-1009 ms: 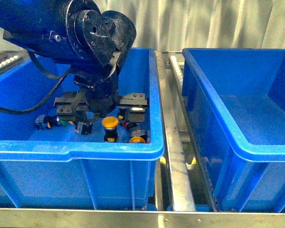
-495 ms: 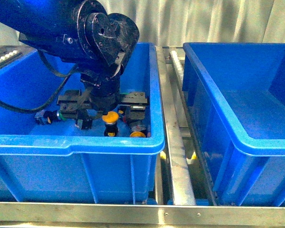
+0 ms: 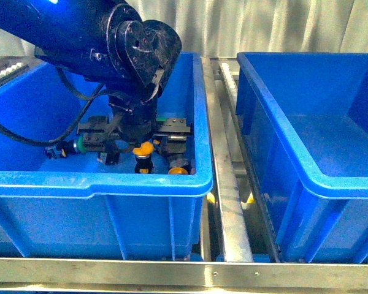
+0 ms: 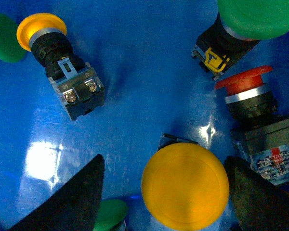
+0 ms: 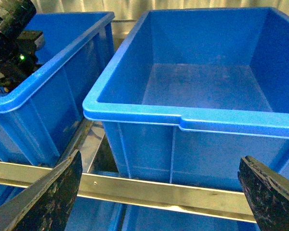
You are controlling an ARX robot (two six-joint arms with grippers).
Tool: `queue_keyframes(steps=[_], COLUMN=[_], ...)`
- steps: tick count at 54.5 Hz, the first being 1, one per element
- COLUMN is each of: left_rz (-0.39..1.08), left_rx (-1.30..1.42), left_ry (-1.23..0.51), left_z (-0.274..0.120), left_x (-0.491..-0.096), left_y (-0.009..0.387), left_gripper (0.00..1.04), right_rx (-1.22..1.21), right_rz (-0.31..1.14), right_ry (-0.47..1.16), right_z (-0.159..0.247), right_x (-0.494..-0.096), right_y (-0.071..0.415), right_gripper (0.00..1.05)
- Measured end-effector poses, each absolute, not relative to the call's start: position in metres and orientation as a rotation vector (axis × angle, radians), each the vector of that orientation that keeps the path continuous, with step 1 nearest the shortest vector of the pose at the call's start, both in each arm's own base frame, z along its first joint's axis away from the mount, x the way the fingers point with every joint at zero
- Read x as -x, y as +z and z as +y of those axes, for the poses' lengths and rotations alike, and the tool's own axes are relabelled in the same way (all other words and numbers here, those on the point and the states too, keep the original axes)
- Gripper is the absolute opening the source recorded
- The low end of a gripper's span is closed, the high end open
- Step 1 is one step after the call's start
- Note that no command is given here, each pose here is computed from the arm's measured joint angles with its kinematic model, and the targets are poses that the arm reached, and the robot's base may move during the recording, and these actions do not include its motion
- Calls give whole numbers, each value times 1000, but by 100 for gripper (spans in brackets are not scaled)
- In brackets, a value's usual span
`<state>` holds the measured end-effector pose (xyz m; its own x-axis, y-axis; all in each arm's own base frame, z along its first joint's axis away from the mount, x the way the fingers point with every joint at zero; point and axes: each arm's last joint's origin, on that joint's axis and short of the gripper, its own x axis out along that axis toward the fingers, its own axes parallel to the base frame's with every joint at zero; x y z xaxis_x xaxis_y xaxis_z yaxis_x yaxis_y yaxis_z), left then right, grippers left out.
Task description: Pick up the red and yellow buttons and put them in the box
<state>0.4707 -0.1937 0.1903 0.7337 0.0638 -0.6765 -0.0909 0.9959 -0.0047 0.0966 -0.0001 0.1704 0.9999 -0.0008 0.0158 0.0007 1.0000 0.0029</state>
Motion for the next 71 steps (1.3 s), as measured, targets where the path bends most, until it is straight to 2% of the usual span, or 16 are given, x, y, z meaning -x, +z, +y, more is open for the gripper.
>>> queue_keyframes(steps=[11,15,31,40,51,61,65,71], left_rz=[747,745,728,688,562,432,311,186], left_rx=[39,37,42,73,132,204,220,242], left_ry=[87,92,66,8,-57,-145,-250,-434], left_z=[-194,-194,-189,-172,-121,-67,-46,-35], left_x=[-474,-474,-468,-446,-399,-355,-332,-303], left_y=[186,186,188,212,271,298,304,303], left_gripper=[42,35,34,34,34,34,34,34], right_rx=[-2,-2,-2,-2,-3,-2,-3,-2], right_rz=[-16,-16,-16,-16,-16,-16,-16,-16], right_ry=[-1,-1,-1,-1,-1,-1,-1,-1], right_z=[0,0,0,0,0,0,0,0], right_x=[-97,-97,-97,-97,-97,-97,-97,-97], right_y=[170,170,170,170,170,170,170,170], right_gripper=[98,98,98,98,98,98,98,98])
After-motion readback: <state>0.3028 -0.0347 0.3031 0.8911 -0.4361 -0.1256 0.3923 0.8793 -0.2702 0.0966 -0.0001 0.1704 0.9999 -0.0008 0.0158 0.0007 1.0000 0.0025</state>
